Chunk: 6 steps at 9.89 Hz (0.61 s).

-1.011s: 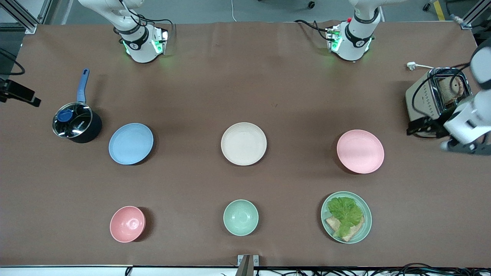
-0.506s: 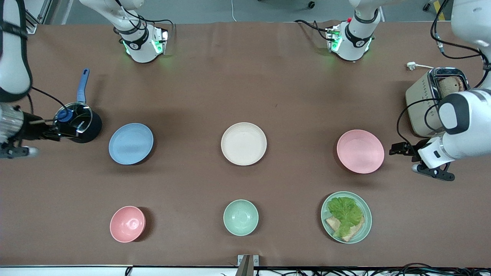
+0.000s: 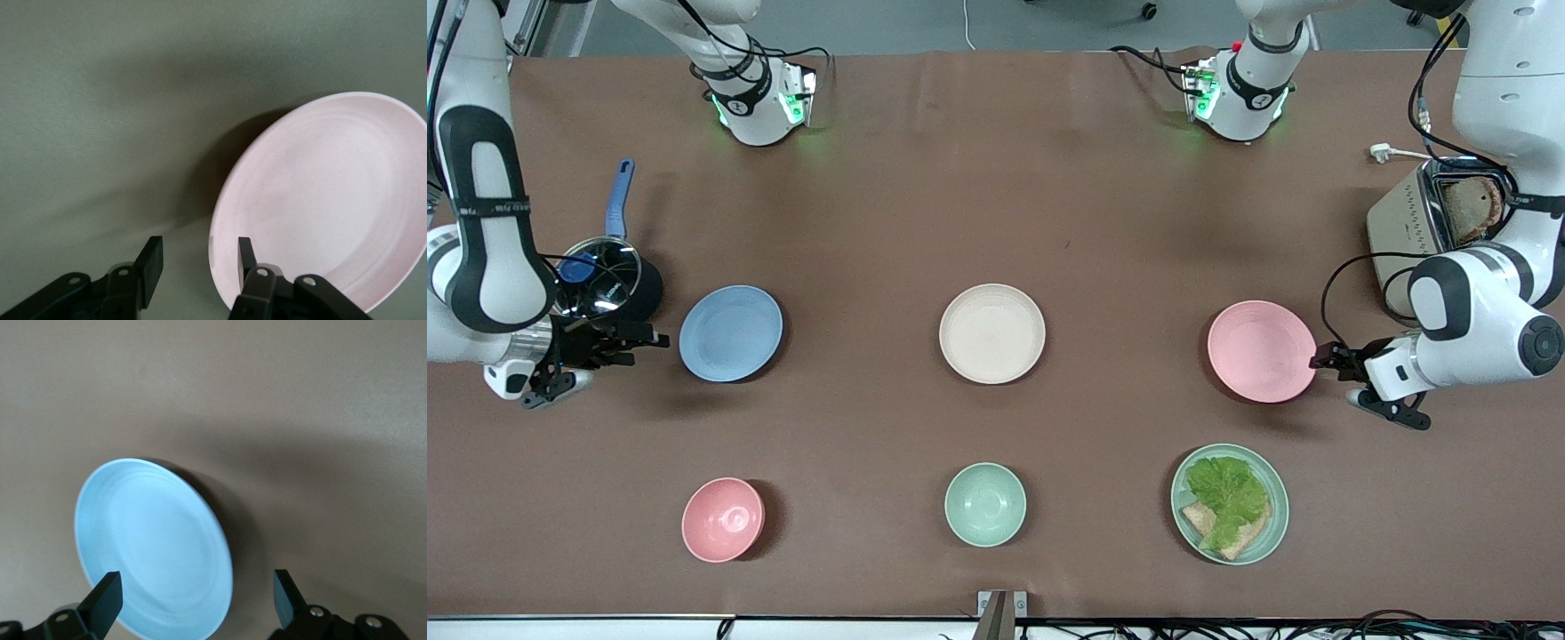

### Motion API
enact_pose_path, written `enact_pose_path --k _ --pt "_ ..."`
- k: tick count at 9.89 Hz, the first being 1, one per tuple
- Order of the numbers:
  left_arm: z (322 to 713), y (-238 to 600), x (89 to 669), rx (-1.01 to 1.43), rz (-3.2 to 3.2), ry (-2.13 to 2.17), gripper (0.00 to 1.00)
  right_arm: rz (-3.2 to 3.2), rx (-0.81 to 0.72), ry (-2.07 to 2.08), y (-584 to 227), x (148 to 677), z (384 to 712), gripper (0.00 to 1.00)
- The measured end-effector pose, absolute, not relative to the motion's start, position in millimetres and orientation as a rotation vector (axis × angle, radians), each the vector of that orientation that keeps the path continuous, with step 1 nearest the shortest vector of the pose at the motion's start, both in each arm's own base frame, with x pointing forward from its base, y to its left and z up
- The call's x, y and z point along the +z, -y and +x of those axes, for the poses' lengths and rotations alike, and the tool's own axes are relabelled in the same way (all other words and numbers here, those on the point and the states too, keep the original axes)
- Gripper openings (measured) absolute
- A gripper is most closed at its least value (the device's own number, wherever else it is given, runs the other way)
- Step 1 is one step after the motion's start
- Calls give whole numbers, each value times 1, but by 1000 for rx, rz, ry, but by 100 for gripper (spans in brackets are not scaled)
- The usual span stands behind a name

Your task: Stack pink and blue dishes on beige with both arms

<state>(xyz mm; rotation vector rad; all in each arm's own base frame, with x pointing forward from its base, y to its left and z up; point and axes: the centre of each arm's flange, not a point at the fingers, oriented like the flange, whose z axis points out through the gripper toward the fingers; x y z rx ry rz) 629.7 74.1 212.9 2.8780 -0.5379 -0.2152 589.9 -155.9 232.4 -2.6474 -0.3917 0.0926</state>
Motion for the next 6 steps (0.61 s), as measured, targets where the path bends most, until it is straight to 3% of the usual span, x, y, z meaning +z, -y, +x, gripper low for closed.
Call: enact_pose_path --k 3,4,5,6 --pt "628 -73 199 -240 2868 537 43 -2680 56 375 157 197 572 97" --pt "627 -71 196 -244 2865 539 39 -2671 54 353 153 190 570 89" --pt "627 -69 195 -246 2862 543 25 -2660 60 337 151 184 568 78" --pt "627 -68 194 -247 2859 542 24 -2653 69 330 149 179 565 74"
